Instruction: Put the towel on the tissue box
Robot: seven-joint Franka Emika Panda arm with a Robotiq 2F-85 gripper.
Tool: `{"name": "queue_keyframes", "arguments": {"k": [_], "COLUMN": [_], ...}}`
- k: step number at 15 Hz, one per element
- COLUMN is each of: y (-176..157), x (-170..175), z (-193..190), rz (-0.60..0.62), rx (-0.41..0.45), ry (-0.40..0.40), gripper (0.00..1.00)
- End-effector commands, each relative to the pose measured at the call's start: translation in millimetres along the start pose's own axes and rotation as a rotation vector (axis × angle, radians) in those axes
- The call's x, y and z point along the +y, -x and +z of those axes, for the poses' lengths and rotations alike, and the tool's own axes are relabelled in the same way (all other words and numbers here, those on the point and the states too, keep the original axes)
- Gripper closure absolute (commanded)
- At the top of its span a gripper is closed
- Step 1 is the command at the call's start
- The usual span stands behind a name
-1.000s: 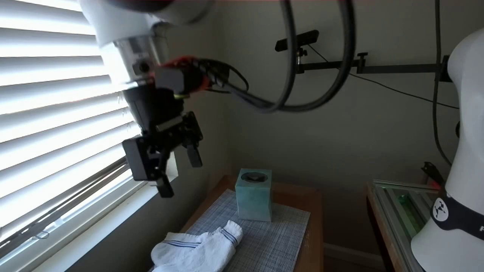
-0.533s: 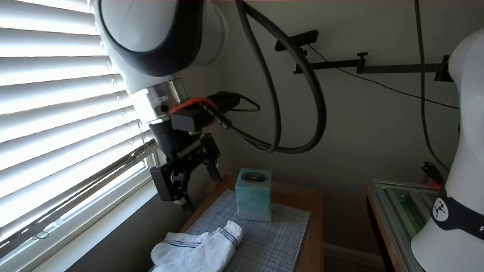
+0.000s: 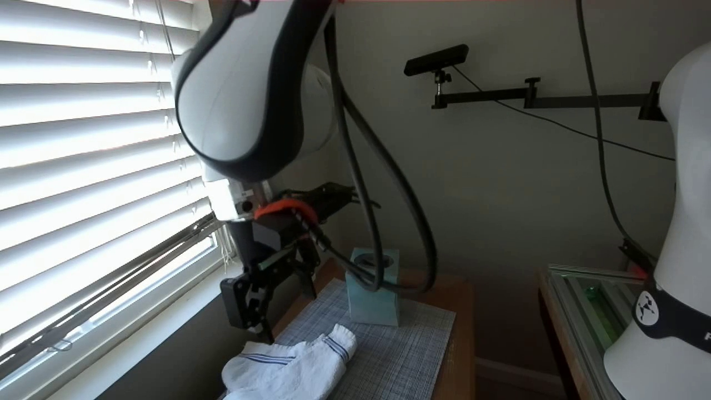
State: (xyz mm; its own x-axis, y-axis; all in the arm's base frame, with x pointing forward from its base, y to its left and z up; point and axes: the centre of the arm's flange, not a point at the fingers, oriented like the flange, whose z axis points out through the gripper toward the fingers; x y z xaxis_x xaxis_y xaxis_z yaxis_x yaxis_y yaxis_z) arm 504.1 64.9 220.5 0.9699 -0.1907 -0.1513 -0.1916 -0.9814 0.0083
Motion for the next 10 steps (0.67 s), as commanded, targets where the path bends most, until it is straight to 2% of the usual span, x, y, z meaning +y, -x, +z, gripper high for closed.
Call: {"name": "queue_keyframes", "arguments": {"k": [1, 4, 5, 9, 10], "y": [-22, -30, -15, -23, -25], "x": [1, 5, 10, 12, 7], "z": [52, 81, 67, 84, 87], "rz": [0.094, 0.22, 0.146, 0.197, 0.17], "rx": [0.025, -0.021, -0.006, -0.022, -0.017], "ry": [-0.04, 0.002, -0.009, 0.005, -0.038], "gripper": [0.0, 0.0, 0.0, 0.0, 0.0]}}
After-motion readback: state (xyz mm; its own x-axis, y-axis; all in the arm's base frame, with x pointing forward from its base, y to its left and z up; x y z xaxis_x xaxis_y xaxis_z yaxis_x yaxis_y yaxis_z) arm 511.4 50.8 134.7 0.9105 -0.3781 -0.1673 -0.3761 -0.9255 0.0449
